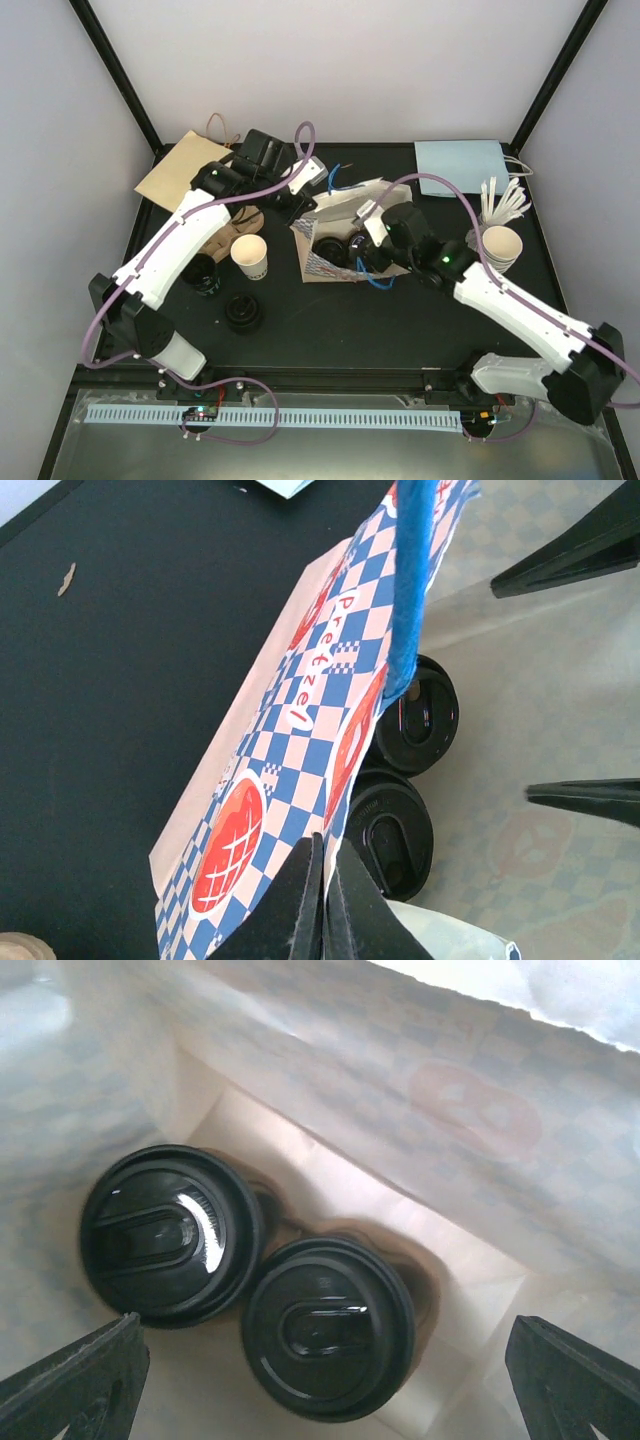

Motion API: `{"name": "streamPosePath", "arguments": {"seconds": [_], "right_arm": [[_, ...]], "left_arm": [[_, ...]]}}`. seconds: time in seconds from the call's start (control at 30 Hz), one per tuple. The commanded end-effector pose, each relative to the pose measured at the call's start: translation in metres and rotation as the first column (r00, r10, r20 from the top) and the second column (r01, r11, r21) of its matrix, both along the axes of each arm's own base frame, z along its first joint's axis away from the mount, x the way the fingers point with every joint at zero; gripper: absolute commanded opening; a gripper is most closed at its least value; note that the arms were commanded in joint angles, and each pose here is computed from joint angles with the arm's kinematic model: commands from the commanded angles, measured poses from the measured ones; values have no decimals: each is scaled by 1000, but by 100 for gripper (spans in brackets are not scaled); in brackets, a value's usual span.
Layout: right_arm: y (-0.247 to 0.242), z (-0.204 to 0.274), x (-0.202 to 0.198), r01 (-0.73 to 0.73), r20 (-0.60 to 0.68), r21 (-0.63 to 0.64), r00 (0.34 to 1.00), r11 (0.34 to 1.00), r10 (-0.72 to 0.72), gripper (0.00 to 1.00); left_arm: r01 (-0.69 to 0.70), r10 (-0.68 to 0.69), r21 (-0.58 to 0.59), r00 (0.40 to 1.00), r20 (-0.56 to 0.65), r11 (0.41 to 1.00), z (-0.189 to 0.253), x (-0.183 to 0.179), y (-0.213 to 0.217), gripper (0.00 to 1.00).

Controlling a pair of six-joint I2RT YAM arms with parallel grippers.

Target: Pack the takeout coffee

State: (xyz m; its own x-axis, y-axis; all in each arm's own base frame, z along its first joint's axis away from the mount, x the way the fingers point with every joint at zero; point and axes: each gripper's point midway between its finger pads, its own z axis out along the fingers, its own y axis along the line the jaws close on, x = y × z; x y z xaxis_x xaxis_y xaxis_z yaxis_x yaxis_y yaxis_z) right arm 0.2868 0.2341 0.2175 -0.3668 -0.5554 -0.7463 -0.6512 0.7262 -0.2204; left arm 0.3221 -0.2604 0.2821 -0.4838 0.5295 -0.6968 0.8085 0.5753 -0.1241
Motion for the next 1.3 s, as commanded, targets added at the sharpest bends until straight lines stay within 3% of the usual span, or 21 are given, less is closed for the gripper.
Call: {"name": "streamPosePath", "arguments": {"seconds": [0.0, 0.27, 0.53, 0.67, 0.9, 1.27], "right_arm": [[12, 8, -40, -189, 6, 101, 982, 977, 190, 100], [30, -20, -108, -409, 83, 89, 912, 908, 403, 100], [46, -65, -138, -513, 43, -111, 853, 851, 520, 100], [49, -70, -134, -489, 23, -135, 868, 862, 496, 100], [45, -33, -104, -311, 135, -90, 937, 946, 321, 100], [23, -36, -79, -171, 47, -166, 982, 971, 181, 100]], "left_arm": [[13, -14, 9, 994, 112, 1000, 21, -11, 4, 2], [30, -44, 60, 971, 235, 998, 24, -25, 5, 2], [142, -169, 100, 910, 378, 985, 20, -68, -13, 2], [158, -171, 66, 882, 439, 985, 28, -79, -10, 2], [189, -206, 82, 880, 428, 978, 25, -89, -10, 2], [228, -238, 79, 861, 449, 971, 25, -98, -13, 3]]}}
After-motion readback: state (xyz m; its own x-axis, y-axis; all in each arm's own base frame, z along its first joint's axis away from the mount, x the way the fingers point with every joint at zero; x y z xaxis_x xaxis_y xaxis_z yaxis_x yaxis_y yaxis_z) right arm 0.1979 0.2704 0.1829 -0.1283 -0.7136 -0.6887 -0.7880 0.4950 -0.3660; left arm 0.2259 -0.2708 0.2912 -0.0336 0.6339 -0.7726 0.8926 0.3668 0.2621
